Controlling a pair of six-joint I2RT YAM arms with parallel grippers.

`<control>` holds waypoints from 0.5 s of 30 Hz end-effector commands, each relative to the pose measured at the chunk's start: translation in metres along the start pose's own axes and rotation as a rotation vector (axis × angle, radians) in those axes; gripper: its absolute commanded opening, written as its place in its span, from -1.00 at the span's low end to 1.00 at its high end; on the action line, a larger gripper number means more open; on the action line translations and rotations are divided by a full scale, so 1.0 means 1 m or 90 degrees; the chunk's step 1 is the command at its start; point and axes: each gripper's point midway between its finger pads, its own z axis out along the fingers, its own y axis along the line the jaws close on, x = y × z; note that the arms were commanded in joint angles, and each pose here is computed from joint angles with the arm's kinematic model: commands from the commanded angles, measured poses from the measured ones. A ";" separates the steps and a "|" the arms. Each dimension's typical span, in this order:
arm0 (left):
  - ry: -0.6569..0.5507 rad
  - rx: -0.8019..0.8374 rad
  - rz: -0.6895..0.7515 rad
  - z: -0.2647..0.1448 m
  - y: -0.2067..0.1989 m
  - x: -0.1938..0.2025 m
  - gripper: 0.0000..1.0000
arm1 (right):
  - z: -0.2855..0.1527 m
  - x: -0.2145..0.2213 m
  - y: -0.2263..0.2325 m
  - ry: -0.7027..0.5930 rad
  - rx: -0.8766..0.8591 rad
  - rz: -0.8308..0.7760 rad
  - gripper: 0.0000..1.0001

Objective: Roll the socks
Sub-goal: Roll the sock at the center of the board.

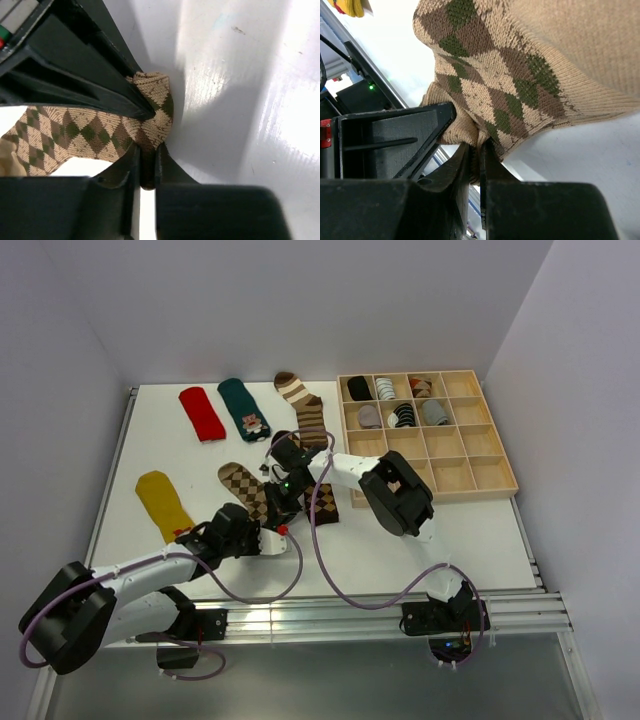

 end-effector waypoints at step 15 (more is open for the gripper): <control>-0.086 0.304 -0.232 -0.025 -0.025 -0.031 -0.99 | -0.100 -0.025 -0.005 -0.424 0.093 -0.062 0.04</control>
